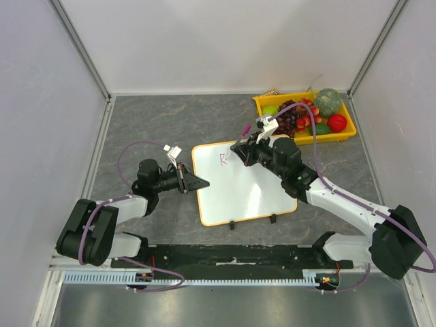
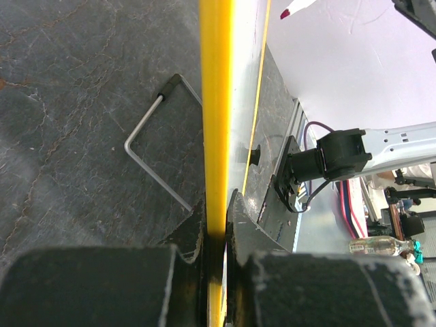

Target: Write a sentence on the whiteboard

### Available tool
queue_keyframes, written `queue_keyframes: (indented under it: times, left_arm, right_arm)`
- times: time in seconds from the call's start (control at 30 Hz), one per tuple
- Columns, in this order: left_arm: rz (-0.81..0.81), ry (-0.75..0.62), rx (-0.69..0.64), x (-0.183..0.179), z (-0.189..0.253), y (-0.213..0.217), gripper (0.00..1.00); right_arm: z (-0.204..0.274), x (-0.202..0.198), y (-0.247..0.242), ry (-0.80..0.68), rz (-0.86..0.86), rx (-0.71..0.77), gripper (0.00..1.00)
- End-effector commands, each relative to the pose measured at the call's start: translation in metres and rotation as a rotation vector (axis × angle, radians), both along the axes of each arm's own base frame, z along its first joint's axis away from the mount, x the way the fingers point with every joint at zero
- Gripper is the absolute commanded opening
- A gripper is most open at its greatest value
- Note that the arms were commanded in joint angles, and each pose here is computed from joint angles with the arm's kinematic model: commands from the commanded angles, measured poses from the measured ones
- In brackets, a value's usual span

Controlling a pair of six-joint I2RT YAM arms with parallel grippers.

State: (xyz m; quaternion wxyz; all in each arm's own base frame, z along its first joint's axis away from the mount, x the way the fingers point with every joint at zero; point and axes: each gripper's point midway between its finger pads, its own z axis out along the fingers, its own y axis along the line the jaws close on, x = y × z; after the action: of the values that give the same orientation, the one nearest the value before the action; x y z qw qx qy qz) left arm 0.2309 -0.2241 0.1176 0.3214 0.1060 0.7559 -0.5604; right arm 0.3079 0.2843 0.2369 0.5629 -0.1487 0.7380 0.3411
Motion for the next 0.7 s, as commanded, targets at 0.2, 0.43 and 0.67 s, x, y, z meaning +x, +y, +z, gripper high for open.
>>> queue_keyframes:
  times: [0.2, 0.43, 0.67]
  left_arm:
    - [0.125, -0.005, 0.183, 0.016, -0.047, 0.02, 0.02]
    - [0.123, -0.003, 0.181, 0.016, -0.047, 0.019, 0.02]
    - [0.126, -0.006, 0.182, 0.016, -0.047, 0.02, 0.02]
  right_arm:
    - [0.028, 0.018, -0.001, -0.054, -0.055, 0.035, 0.0]
    - [0.018, 0.022, -0.007, -0.041, -0.087, 0.016, 0.0]
    - [-0.001, 0.024, -0.012, -0.01, -0.108, -0.014, 0.0]
